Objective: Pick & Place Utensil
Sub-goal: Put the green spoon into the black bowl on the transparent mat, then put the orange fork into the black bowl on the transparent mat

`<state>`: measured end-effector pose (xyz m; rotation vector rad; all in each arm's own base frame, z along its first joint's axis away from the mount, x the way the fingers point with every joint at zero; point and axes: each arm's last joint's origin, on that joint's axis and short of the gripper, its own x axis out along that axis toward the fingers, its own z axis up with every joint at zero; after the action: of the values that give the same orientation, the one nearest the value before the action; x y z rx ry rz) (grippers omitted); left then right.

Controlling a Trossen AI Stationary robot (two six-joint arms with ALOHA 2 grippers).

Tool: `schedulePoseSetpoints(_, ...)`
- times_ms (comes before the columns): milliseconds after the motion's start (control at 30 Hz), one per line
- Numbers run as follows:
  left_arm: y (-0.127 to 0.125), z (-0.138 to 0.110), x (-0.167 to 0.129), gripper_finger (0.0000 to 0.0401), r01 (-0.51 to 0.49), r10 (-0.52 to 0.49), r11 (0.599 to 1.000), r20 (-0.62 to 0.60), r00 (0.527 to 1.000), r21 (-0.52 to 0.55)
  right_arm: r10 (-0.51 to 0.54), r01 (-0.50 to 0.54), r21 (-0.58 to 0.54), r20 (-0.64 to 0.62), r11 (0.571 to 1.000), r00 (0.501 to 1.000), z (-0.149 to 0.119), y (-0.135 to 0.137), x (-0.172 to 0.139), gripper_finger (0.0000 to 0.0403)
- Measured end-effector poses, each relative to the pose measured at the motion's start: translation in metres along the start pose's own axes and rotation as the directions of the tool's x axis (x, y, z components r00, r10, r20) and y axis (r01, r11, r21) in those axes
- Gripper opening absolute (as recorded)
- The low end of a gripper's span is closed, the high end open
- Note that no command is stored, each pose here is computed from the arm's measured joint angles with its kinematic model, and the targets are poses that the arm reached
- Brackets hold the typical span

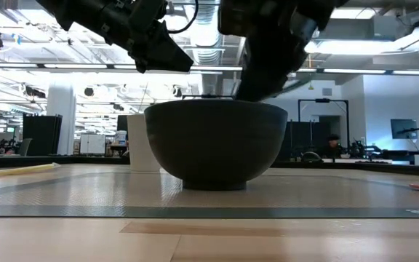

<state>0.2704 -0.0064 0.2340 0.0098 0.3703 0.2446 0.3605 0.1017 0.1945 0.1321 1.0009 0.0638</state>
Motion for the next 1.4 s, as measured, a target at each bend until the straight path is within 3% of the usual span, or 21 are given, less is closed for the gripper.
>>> schedulePoseSetpoints(367,0.0,0.0,0.0,0.0126,0.0,0.0,1.0,-0.002,1.0,0.0,0.048,-0.046,0.029,-0.103,0.999,0.993,-0.007,-0.014,0.021,0.0023)
schedulePoseSetpoints(600,0.0,-0.001,0.0,0.0126,0.0,0.0,1.0,-0.009,1.0,0.003,0.049,-0.046,0.026,-0.091,0.999,0.995,-0.005,-0.016,0.025,0.0019)
schedulePoseSetpoints(867,0.0,-0.001,0.0,0.0126,0.0,0.0,1.0,-0.008,1.0,0.002,0.046,-0.047,-0.011,-0.087,0.999,0.995,-0.005,-0.016,0.025,0.0076)
schedulePoseSetpoints(1067,0.0,-0.001,0.0,0.0126,0.0,0.0,1.0,-0.008,1.0,0.0,0.051,-0.052,-0.012,-0.06,0.999,0.997,-0.003,-0.015,0.025,0.0098)
schedulePoseSetpoints(1400,0.0,-0.001,0.0,0.0126,0.0,0.0,1.0,-0.008,1.0,-0.001,0.037,-0.035,0.017,-0.105,0.999,0.994,0.025,-0.009,-0.005,0.0102)
